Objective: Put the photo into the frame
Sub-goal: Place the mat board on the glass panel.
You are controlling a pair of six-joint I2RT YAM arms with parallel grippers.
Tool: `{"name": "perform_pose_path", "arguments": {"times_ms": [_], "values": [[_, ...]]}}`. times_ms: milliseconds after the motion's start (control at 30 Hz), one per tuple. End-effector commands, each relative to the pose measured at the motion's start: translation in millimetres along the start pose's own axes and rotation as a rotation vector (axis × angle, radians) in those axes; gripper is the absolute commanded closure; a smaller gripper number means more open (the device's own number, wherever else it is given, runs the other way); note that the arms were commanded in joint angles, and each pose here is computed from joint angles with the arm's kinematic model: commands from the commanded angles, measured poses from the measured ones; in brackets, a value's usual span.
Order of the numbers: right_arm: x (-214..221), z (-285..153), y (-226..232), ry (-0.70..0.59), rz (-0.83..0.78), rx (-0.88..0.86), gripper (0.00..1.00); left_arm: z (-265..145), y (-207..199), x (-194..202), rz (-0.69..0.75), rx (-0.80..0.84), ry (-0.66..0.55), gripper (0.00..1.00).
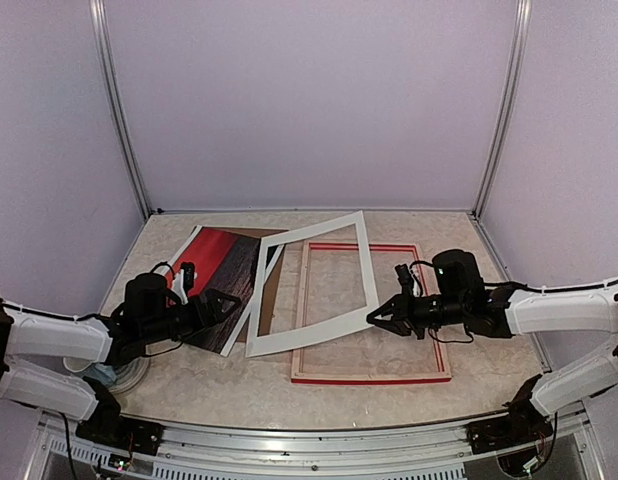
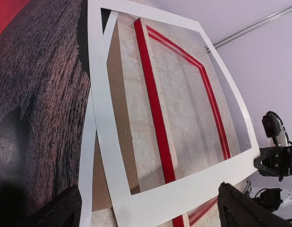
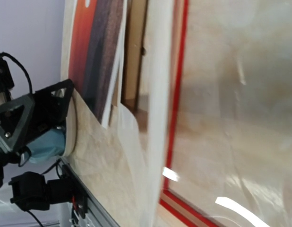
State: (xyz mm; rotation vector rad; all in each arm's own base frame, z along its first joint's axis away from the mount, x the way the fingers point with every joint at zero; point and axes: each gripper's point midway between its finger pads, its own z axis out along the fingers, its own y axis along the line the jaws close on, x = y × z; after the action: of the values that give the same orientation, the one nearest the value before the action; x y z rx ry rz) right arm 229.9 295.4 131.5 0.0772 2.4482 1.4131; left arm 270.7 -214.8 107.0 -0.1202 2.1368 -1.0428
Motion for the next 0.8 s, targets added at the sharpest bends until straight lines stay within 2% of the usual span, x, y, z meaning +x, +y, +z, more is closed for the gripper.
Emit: {"name": "perform_pose_path", "arguments": {"times_ms": [0, 400, 767], "values": [[4.6, -16.6, -14.1, -0.017, -0.003, 0.050, 0.97, 5.6, -14.6, -10.5, 0.016, 0.030, -0.028, 0.01], [24.6, -60.3, -62.4, -0.066, 0.070, 0.147, 0.96, 19.2, -19.7, -5.6, 0.024, 0.035, -0.005, 0.01], [30.6, -79.5, -93.7, -0.111, 0.112, 0.210, 0.96, 34.5, -23.3, 0.7, 0.029, 0.034, 0.026, 0.01]]}}
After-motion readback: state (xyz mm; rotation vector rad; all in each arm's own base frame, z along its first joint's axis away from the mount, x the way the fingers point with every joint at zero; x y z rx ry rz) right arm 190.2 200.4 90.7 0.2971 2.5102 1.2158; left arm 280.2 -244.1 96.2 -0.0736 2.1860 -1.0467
